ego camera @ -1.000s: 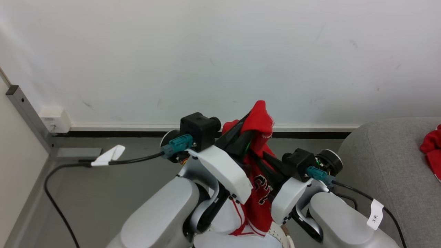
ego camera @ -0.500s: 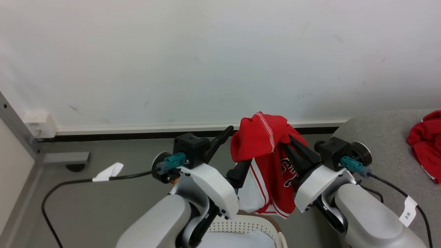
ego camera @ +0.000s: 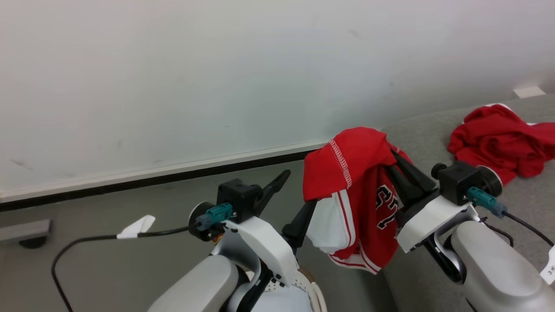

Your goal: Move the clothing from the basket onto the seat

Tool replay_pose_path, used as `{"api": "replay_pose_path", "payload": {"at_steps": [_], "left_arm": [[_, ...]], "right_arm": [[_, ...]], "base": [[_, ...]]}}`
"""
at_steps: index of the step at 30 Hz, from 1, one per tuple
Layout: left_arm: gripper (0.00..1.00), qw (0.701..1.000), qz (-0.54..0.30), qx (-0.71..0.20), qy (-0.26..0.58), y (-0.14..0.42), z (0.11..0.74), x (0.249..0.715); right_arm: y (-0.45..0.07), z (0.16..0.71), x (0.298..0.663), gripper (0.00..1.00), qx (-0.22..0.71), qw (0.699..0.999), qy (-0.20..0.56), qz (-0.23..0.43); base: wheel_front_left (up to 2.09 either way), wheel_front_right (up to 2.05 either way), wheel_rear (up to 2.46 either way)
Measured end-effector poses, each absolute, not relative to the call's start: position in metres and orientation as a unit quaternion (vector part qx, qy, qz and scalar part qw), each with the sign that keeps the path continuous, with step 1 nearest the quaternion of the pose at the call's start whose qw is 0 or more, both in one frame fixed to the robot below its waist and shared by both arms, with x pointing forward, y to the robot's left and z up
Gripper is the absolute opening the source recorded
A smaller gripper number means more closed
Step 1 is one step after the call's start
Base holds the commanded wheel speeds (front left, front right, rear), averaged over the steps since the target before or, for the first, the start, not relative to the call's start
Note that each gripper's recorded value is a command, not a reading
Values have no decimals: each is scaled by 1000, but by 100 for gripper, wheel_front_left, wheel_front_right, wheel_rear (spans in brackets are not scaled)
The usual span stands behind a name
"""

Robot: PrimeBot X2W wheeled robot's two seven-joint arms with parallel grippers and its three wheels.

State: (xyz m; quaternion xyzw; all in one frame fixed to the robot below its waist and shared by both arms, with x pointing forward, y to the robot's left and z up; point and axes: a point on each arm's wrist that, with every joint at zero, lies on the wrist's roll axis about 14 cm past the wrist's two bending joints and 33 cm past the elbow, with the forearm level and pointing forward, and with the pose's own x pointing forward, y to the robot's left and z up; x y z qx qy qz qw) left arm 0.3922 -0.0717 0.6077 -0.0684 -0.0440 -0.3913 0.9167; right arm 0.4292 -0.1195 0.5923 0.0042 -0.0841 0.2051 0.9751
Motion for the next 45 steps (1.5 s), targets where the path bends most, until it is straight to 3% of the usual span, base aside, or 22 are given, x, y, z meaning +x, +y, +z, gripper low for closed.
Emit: {"api": "replay_pose_path", "payload": {"at_steps": [15, 28, 36, 45], "left_arm": [[100, 870, -486, -80, -22, -145, 593, 367], [100, 856, -510, -83, -9, -162, 585, 359], [100, 850, -520, -87, -1, -167, 581, 369], [100, 843, -530, -86, -4, -174, 568, 420]], "right_arm": [[-241, 610, 389, 0, -21, 991, -113, 65], [-271, 611, 373, 0, -22, 993, -117, 25], [-287, 616, 392, 0, -12, 993, -119, 6], [-348, 655, 465, 0, -56, 987, -141, -48]], "base": [[0, 0, 0], [0, 0, 0], [0, 0, 0], [0, 0, 0]]}}
